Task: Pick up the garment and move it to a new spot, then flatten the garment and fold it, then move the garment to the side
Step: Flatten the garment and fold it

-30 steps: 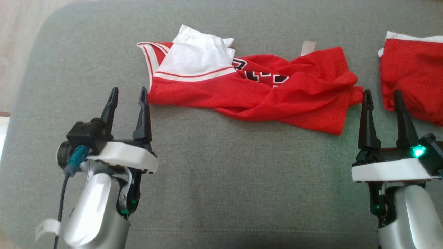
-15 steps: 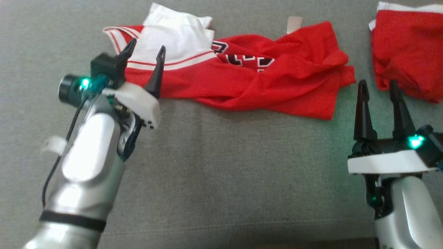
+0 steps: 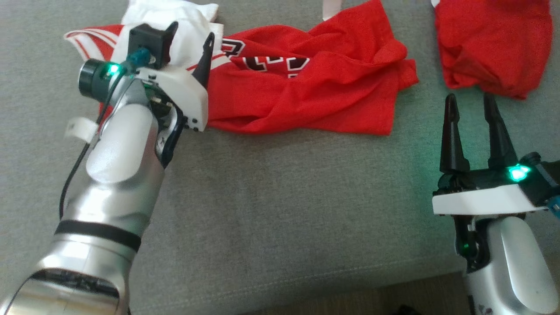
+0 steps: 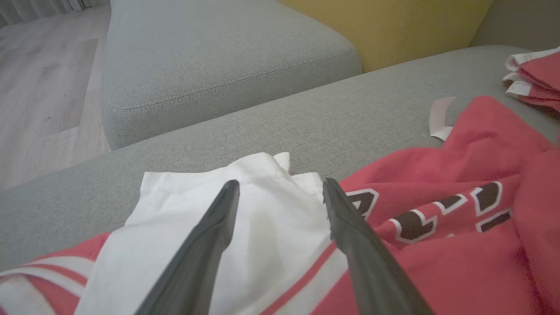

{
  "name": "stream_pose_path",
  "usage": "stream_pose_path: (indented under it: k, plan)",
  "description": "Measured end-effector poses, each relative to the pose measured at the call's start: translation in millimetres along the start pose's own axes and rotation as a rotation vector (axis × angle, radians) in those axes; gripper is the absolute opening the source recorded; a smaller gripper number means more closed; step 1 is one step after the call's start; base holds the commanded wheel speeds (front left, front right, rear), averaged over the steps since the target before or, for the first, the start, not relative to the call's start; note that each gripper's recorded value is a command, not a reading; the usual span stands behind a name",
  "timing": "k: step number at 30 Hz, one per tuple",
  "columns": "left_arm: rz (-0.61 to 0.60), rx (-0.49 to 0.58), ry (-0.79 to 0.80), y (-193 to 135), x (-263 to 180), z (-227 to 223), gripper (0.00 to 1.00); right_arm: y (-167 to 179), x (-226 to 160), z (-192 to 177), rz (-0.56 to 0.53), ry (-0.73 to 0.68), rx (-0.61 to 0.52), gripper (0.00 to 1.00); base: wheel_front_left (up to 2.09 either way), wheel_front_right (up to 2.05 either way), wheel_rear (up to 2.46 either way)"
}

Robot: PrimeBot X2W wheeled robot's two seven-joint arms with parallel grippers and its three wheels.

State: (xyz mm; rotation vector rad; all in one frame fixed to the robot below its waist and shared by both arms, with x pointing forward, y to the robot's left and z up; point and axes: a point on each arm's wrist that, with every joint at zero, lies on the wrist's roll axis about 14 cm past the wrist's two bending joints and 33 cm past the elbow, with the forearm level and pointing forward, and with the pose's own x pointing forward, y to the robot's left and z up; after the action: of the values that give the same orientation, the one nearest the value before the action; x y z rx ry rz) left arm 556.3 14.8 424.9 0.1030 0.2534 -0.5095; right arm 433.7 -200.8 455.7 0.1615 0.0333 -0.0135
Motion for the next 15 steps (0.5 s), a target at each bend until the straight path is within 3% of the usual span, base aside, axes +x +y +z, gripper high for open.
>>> stream_pose_path:
  k: [12,13,15]
  plan:
    - [0.034,0.03,0.071,6,25,-16,0.98,-15,-1,0,-0.04,0.002,-0.006,1.0,0.0,0.0,0.0]
    - [0.036,0.03,0.082,7,26,-19,0.0,-16,-1,0,-0.043,0.002,-0.004,1.0,0.0,0.0,0.0]
    - [0.039,0.03,0.088,8,25,-22,0.0,-16,-1,0,-0.044,0.002,-0.004,1.0,0.0,0.0,0.0]
